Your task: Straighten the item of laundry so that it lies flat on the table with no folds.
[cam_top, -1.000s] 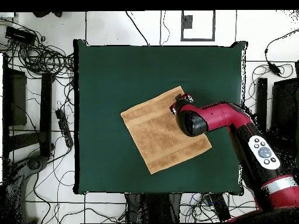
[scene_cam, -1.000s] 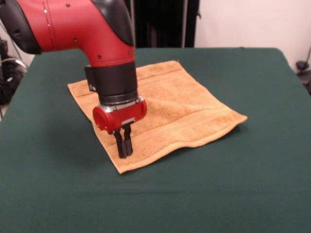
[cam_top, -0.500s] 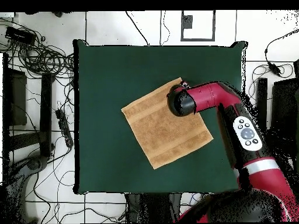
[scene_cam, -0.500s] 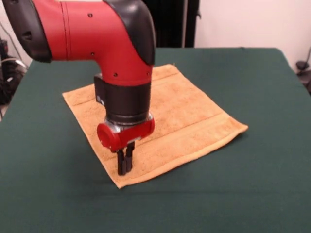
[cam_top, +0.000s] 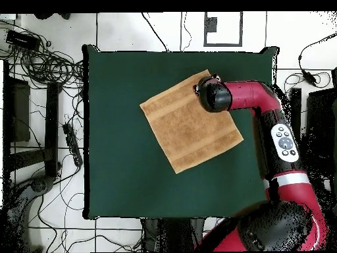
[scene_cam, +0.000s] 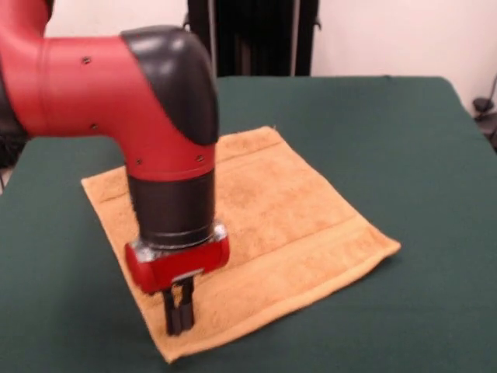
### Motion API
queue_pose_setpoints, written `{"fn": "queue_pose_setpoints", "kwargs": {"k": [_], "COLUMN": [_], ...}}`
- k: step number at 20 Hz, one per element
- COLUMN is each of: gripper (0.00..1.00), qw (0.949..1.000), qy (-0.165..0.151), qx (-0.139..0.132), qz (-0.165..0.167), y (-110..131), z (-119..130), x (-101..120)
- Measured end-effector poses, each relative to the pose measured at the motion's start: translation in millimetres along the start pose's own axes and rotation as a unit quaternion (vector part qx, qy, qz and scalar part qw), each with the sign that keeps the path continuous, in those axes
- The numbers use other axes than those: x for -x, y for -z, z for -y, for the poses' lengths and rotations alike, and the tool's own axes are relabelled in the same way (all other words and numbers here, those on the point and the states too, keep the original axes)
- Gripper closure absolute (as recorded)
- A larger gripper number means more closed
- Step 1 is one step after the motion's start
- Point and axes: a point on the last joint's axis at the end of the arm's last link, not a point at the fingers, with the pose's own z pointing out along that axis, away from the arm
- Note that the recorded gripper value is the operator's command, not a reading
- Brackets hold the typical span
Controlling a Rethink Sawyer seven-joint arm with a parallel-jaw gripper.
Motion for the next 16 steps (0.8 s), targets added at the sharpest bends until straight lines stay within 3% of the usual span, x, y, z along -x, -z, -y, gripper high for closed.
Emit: {"fn": "queue_pose_setpoints", "kwargs": {"k": [3,8,12,16], "gripper": [1.0,1.0,1.0,1.0], "qw": [0.9979,0.9938,0.9938,0.9963], "qy": [-0.038,-0.047,-0.034,-0.005], "qx": [-0.006,-0.025,-0.029,-0.026], "qz": [0.053,0.098,0.102,0.082], "y": [-7.6,-12.6,-8.0,12.4], "z": [18.5,26.1,20.4,9.8], "x": [-1.4,-7.7,-13.7,-27.6]}}
